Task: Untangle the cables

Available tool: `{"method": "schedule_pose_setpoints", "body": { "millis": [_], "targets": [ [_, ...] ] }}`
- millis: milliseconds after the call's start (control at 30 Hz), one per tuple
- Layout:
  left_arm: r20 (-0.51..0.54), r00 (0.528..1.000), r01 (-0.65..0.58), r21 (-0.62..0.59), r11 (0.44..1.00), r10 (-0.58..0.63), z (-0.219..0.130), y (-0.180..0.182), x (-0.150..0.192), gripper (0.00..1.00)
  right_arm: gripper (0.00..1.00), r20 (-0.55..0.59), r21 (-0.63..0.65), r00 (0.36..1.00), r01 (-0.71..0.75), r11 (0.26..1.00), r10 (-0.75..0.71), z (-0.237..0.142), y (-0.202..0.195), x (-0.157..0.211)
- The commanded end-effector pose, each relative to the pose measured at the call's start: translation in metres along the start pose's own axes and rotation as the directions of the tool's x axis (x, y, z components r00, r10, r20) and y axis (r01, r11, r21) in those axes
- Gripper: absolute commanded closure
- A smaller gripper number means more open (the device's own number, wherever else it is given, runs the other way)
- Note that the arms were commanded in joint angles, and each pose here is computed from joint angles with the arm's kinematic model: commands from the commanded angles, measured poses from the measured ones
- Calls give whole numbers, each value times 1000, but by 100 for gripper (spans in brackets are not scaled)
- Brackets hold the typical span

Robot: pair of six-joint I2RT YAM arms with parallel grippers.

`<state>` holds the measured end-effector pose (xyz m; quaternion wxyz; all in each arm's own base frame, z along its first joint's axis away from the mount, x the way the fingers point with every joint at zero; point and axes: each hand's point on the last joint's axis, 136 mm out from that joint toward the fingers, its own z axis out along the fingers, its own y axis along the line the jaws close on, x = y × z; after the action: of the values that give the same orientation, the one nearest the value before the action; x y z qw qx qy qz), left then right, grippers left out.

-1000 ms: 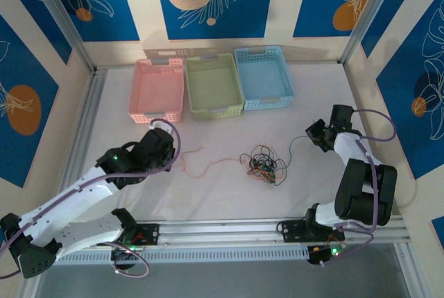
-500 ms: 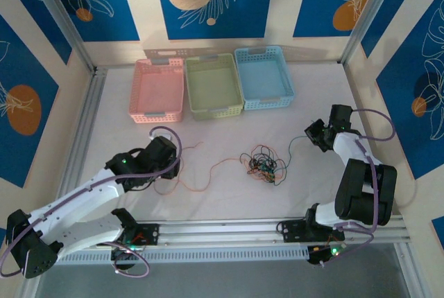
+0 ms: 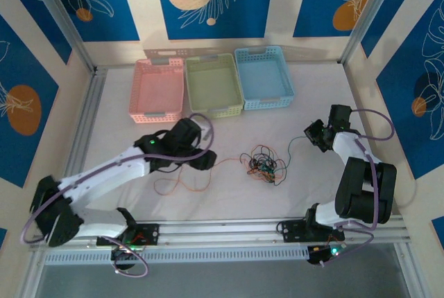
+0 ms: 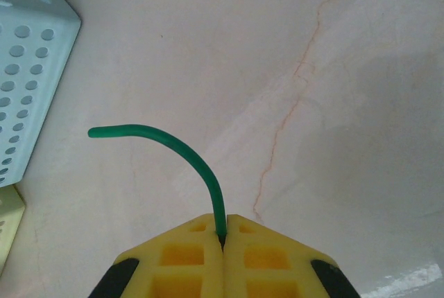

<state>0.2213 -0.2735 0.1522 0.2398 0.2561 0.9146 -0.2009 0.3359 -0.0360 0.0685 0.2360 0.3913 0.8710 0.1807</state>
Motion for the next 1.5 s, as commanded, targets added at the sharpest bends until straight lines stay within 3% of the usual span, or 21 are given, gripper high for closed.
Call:
{"method": "schedule_pose_setpoints", "body": {
  "millis": [0,133,200,300,367,467,600,900,1100,1200,1400,1467],
  "targets": [
    [80,984,-170,208,963,156,15,-48,-31,31,100,-27,-7,1000,12,1000,-12,5,0,6],
    [60,966,-259,230,938,251,48,-60,-43,30,100,-33,-10,999,14,1000,-14,7,-1,8],
    [-4,977,-205,216,955,211,63,-58,-51,31,100,-33,-9,999,15,1000,-15,8,-1,8],
    [-86,994,-43,275,961,69,85,-74,-53,36,100,-32,-6,999,11,1000,-11,8,-2,8],
    [-119,987,139,304,943,-108,100,-82,-47,37,100,-30,-7,1000,11,1000,-11,9,-2,7],
    [-133,936,353,359,864,-327,116,-90,-41,37,100,-32,-9,999,5,1000,-5,10,-3,8],
    [-142,884,466,350,813,-446,133,-98,-37,37,100,-37,-13,999,6,1000,-7,12,-2,9],
    [-179,817,574,324,751,-548,159,-94,-13,42,100,-35,-7,999,2,1000,-3,15,-4,6],
    [-162,823,567,302,767,-545,160,-89,-10,53,100,-47,-7,999,-1,1000,0,17,-5,9],
    [-136,829,557,286,780,-542,158,-84,-11,71,100,-44,-3,999,1,1000,-1,17,-5,8],
    [-108,837,544,259,798,-536,155,-77,-11,73,100,-50,8,999,-7,1000,7,20,-9,8],
    [-81,845,531,232,815,-528,152,-70,-11,82,100,-50,8,999,-5,1000,5,20,-9,8]
  ]
}}
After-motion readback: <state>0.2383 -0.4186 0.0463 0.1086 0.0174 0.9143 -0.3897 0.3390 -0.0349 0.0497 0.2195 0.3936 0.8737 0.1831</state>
